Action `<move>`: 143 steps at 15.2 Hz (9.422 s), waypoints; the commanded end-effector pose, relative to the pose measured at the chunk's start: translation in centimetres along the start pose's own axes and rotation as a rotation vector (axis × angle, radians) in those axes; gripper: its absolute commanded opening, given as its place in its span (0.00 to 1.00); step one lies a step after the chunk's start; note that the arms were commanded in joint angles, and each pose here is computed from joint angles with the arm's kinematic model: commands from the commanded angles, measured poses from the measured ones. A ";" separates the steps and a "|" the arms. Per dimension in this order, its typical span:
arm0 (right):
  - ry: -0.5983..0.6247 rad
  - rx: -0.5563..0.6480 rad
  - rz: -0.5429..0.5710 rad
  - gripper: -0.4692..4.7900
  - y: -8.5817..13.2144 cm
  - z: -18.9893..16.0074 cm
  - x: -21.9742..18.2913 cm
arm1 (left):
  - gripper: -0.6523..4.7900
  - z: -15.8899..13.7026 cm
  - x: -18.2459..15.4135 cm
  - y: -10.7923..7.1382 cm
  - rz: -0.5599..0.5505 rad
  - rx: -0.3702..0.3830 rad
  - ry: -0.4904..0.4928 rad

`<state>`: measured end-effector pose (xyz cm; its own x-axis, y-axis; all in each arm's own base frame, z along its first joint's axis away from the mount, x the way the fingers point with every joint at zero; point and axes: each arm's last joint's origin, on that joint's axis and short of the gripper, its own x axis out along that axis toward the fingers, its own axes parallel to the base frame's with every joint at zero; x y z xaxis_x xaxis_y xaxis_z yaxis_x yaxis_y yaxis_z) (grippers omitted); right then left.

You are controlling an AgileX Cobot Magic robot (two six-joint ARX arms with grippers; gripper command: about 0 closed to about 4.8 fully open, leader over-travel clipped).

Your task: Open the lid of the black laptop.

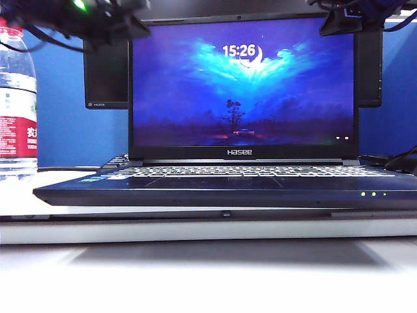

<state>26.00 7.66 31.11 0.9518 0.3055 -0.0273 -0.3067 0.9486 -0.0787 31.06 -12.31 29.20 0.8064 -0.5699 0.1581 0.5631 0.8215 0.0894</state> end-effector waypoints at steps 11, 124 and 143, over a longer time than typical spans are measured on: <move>0.040 0.032 0.004 0.08 -0.1 1.6 -3.0 | 0.16 1.4 -1.4 -0.5 -0.109 -0.121 0.162; -0.187 0.191 -0.228 0.08 -0.7 -13.8 -17.4 | 0.11 -8.3 -26.8 -2.2 0.718 -0.115 0.142; -0.185 0.199 -0.201 0.08 -0.4 -13.8 -17.3 | 0.11 -8.3 -26.8 -2.2 0.718 -0.115 0.142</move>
<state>9.60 0.87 17.93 0.9836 0.1080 0.1442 -0.1274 0.9829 0.1326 9.71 1.03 16.45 0.9949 0.1009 -0.0093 -0.1013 0.9897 -0.1008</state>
